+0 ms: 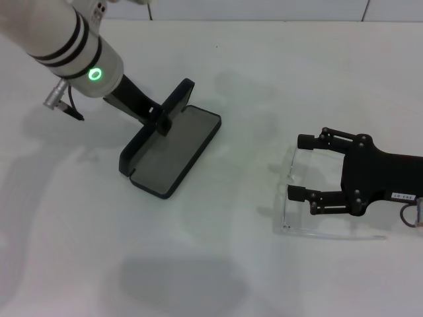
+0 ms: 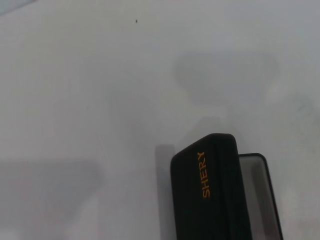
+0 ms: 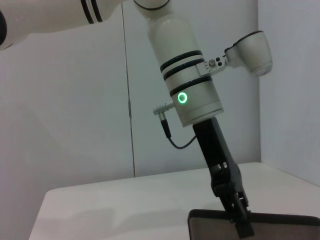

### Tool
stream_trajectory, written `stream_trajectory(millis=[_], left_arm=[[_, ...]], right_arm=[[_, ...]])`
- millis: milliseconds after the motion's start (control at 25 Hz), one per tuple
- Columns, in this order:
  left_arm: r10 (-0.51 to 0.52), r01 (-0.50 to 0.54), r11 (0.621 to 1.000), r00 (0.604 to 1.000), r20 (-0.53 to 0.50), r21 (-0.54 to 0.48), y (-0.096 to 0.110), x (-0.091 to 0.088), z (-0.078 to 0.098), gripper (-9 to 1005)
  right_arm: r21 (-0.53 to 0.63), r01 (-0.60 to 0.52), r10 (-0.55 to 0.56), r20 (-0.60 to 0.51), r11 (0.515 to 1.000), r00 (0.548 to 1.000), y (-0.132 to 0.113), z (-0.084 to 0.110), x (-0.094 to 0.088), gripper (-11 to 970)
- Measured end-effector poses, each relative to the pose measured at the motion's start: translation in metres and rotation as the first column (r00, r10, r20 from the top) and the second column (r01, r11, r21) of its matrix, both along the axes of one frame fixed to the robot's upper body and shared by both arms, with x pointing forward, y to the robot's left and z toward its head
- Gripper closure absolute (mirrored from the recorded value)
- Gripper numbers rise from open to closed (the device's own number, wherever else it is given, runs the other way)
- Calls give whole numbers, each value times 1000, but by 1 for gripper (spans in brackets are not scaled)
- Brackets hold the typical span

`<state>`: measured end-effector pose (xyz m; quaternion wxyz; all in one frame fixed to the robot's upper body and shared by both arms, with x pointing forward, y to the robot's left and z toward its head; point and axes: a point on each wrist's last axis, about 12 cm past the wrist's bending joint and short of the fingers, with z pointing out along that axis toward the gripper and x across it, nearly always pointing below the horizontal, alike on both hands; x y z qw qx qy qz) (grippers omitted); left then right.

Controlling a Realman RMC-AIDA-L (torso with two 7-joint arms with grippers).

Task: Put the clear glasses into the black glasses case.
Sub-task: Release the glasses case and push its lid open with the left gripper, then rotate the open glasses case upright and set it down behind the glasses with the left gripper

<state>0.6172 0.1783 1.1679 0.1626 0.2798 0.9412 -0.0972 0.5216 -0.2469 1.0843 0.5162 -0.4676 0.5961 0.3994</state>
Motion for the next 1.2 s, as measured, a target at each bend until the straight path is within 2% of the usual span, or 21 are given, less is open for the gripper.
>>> stream_trajectory(millis=[200, 640, 840, 1040, 1160, 1200], left_arm=[[-11, 11, 1000, 1000, 29, -2, 0, 1, 6, 696], [-57, 57, 998, 995, 82, 10, -1, 3, 13, 780], [-182, 175, 983, 970, 161, 53, -3, 5, 21, 778], [-423, 386, 903, 873, 241, 188, -8, 1, 23, 766], [-596, 520, 796, 761, 256, 309, -13, -8, 16, 759], [-624, 540, 774, 736, 260, 330, -14, -10, 15, 756]], right_arm=[[-4, 5, -5, 2, 1000, 1000, 0, 0, 1, 89], [-6, 11, -11, 7, 1000, 1000, 1, 1, 4, 89], [-4, 17, -17, 7, 1000, 1000, 0, 1, 4, 89], [1, 26, -26, 1, 1000, 1000, -1, 0, 3, 90], [2, 29, -29, -3, 1000, 1000, -1, -1, 2, 90], [3, 30, -30, -4, 1000, 1000, -1, -2, 1, 90]])
